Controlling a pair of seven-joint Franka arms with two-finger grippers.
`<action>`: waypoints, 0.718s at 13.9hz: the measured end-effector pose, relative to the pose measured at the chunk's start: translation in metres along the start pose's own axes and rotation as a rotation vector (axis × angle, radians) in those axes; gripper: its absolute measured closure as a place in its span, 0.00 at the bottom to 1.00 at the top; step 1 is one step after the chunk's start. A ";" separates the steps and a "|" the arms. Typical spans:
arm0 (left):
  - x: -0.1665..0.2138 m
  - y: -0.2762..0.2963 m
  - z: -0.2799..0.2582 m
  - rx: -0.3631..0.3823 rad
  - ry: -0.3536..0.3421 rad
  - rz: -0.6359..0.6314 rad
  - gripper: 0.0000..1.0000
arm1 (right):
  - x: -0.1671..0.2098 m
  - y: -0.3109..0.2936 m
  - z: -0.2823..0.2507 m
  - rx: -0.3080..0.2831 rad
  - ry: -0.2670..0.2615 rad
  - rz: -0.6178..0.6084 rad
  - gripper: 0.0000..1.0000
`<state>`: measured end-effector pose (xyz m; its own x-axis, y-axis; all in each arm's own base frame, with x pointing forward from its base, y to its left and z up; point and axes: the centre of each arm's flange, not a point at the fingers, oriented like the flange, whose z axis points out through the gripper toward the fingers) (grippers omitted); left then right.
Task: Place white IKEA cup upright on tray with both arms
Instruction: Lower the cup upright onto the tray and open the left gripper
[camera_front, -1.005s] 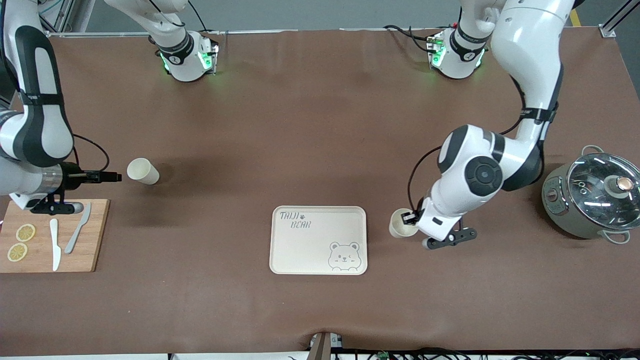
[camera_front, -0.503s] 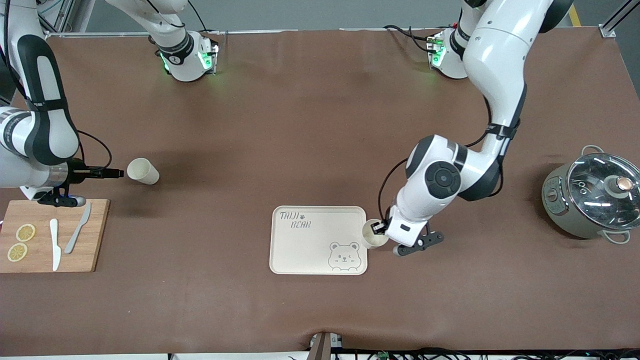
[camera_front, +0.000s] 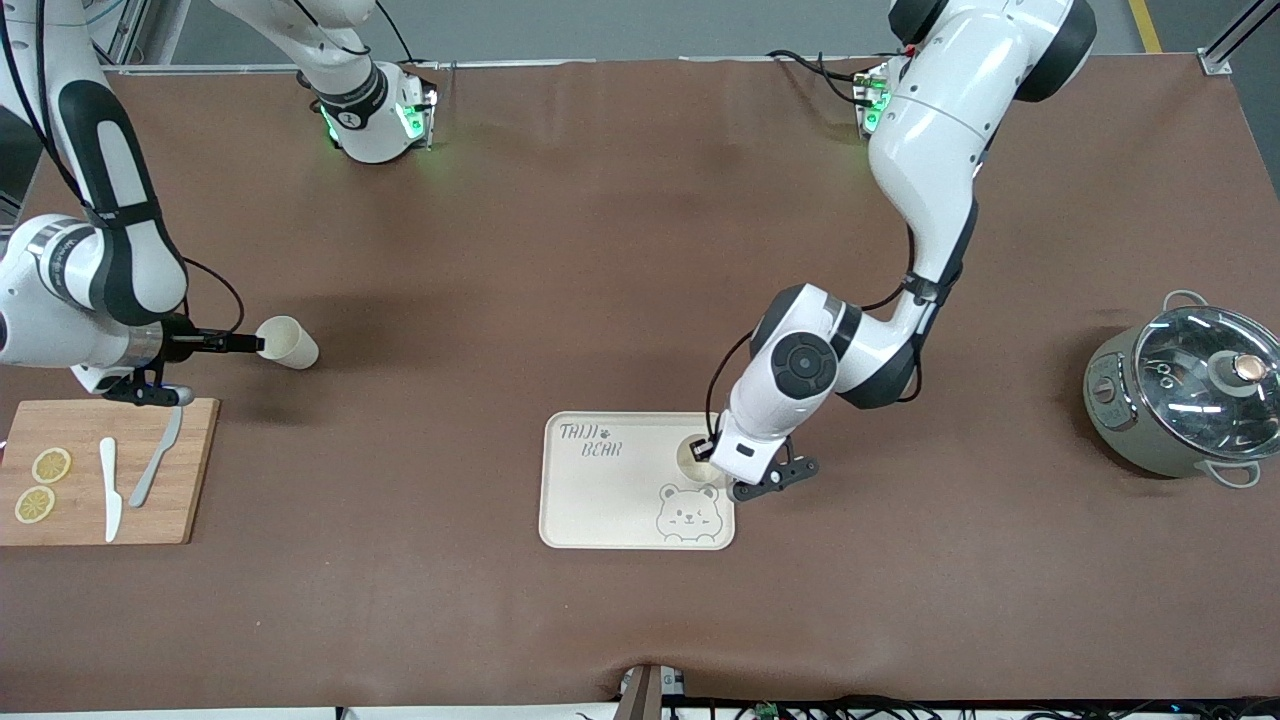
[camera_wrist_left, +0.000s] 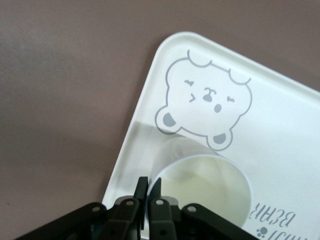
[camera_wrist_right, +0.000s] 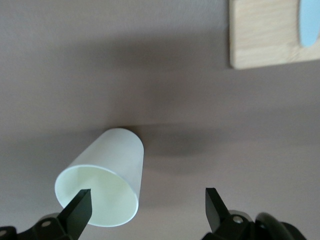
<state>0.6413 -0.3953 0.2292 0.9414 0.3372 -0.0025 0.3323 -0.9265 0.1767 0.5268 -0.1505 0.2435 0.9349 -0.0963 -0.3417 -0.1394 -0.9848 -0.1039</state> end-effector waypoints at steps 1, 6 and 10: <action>0.000 0.001 0.002 -0.001 0.001 0.001 0.93 | -0.002 -0.002 0.005 0.001 -0.011 -0.003 0.00; 0.012 0.007 -0.022 -0.021 0.042 0.008 0.47 | -0.005 -0.008 0.017 0.001 -0.022 -0.012 0.27; 0.014 0.012 -0.076 -0.011 0.048 0.012 0.07 | -0.010 -0.008 0.031 0.012 -0.015 -0.001 0.71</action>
<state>0.6542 -0.3888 0.3062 0.9413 0.3342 0.0468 0.3204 -0.9286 0.1872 0.5086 -0.1372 0.2184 0.9300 -0.0930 -0.3557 -0.1423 -0.9831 -0.1152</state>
